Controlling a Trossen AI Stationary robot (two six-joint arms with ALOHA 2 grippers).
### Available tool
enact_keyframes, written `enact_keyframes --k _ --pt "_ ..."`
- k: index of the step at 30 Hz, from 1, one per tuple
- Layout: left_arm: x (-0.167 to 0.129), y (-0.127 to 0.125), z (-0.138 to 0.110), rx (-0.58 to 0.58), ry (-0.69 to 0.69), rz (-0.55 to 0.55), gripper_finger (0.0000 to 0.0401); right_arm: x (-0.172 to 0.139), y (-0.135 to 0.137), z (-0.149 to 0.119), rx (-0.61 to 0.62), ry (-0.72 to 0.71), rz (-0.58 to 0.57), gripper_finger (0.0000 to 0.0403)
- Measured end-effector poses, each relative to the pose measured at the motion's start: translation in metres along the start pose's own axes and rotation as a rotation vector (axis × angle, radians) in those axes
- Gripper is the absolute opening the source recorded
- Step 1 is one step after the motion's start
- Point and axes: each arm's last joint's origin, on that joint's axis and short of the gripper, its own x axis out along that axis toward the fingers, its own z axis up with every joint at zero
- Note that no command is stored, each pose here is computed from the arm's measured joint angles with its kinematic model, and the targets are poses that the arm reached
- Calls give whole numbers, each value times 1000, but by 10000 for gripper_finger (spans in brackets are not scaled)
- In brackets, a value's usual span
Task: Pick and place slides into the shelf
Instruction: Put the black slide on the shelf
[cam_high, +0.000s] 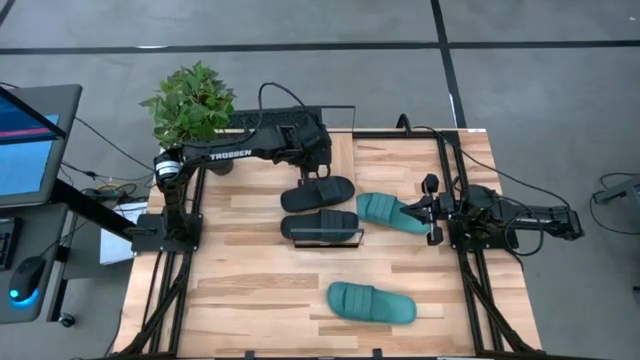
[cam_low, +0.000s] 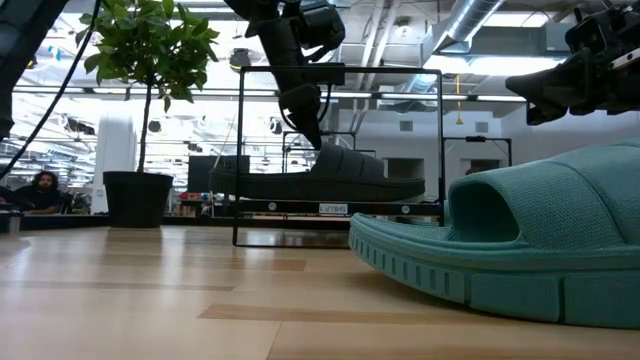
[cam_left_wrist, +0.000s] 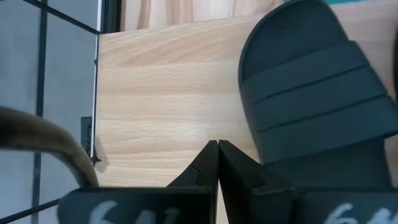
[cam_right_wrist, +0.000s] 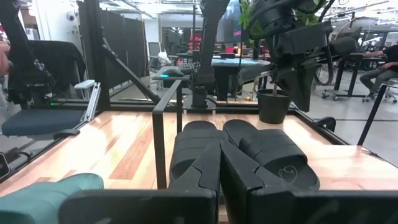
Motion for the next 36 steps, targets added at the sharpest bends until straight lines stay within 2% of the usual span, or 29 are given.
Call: enact_keyframes --k 5,10,17,25,29,32,36 --pt "3 -8 3 -10 14 32 0 0 0 0 0 0 0 0" --pt "11 -17 1 -13 69 9 0 0 0 0 0 0 0 0" --pt "15 -24 3 -23 80 -8 0 0 0 0 0 0 0 0" --pt "15 -31 3 -20 83 -69 0 0 0 0 0 0 0 0" --pt "15 -34 3 -21 56 -166 0 0 0 0 0 0 0 0" --pt "14 -38 4 2 36 -221 0 0 0 0 0 0 0 0" --pt "13 -45 6 52 29 -236 0 0 0 0 0 0 0 0"
